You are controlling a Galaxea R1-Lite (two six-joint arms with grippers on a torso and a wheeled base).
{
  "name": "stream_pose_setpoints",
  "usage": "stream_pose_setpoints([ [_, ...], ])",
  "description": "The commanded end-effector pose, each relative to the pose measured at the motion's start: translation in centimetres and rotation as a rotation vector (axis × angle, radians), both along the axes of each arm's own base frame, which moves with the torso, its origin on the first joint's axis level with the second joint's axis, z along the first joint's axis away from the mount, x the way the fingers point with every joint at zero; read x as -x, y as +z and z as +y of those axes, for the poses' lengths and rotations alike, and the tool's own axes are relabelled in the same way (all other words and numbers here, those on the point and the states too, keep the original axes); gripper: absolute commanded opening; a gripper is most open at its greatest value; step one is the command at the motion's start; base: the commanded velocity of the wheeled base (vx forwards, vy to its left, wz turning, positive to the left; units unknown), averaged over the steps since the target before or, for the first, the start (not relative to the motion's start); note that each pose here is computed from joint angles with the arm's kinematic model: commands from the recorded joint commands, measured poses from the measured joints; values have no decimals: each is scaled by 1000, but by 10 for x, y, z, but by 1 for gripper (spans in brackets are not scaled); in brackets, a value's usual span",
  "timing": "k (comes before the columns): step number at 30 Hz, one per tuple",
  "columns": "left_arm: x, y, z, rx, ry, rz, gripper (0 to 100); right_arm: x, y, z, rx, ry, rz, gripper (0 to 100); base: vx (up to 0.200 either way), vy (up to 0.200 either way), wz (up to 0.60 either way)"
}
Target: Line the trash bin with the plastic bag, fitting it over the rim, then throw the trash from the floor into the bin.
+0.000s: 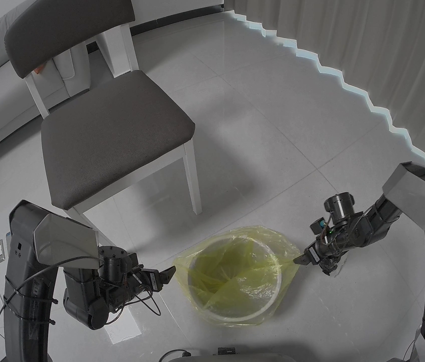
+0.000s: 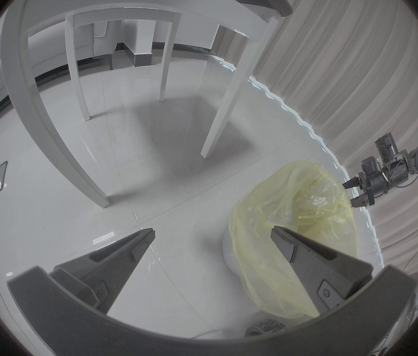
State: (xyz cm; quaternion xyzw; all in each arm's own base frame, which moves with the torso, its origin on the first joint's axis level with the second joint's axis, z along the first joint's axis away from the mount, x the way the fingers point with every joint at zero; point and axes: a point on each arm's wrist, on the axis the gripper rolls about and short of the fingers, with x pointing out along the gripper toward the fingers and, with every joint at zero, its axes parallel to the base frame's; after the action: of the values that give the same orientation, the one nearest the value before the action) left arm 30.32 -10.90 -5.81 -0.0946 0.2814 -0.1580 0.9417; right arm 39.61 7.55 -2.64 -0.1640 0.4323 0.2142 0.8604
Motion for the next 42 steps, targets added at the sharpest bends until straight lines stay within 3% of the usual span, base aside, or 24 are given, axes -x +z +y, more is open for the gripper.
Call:
stream_pose_setpoints([
  [1, 2, 2, -2, 4, -7, -7, 100, -3, 16, -43, 31, -61, -31, 100, 0, 0, 0],
  [8, 4, 3, -3, 7, -14, -18, 100, -9, 3, -85, 89, -145, -19, 100, 0, 0, 0],
  [15, 5, 4, -2, 7, -12, -18, 100, -6, 1, -86, 60, -127, -5, 100, 0, 0, 0],
  [26, 3, 2, -6, 5, -21, -23, 100, 6, 11, -25, 1, -3, 0, 100, 0, 0, 0],
  [28, 3, 2, -7, 5, -26, -22, 100, 11, 11, -4, -13, 28, 11, 100, 0, 0, 0],
  [35, -2, -2, -21, 9, -59, -37, 100, 26, 4, 38, -9, 126, 38, 100, 0, 0, 0],
  [42, -4, -3, -24, 12, -69, -46, 100, 35, 9, 77, -48, 164, 36, 100, 0, 0, 0],
])
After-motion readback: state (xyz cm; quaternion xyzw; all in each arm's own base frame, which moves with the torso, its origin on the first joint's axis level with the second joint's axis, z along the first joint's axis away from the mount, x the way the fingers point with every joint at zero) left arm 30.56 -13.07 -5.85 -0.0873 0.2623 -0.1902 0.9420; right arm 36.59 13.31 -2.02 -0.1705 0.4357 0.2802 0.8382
